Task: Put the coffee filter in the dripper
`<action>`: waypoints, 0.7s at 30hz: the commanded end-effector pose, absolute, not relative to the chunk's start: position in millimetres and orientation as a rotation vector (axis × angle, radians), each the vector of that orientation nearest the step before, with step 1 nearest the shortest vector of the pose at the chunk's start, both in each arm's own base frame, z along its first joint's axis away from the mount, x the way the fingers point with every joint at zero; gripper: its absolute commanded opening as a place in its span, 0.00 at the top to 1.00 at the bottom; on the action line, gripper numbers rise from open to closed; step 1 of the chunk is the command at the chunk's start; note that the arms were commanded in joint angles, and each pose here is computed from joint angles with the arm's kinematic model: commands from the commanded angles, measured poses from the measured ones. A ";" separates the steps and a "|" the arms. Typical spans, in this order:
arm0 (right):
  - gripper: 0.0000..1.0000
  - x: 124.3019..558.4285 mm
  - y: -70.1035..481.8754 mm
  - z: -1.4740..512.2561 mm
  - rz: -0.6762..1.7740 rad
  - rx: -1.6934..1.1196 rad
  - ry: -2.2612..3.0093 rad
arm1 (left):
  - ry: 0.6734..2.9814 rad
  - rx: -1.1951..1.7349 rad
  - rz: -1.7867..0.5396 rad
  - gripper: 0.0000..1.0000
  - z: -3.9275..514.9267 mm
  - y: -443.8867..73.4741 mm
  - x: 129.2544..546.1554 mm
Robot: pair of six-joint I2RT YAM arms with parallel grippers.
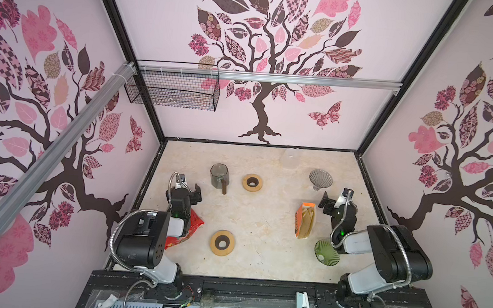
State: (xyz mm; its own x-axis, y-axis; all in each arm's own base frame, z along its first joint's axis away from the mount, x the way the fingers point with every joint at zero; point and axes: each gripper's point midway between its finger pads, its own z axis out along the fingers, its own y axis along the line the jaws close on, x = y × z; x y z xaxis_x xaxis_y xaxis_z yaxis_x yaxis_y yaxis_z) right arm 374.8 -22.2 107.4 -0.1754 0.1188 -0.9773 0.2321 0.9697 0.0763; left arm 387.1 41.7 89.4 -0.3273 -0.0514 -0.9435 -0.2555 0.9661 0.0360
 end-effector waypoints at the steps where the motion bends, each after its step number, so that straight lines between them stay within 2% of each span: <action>1: 0.00 380.6 -21.6 113.5 -0.107 0.254 1.734 | 1.858 -0.228 0.192 0.03 102.5 41.5 396.3; 21: 0.00 380.6 -20.8 113.8 -0.109 0.249 1.735 | 1.864 -0.228 0.186 0.03 101.1 41.6 396.8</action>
State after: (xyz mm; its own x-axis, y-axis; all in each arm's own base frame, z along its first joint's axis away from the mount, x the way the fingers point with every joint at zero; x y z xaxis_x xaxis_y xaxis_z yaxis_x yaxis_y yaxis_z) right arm 374.8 -21.8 107.4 -0.1756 0.1183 -0.9773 0.2309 0.9700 0.0759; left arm 387.0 41.0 87.9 -0.3338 -0.0524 -0.9412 -0.2485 0.9680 0.0343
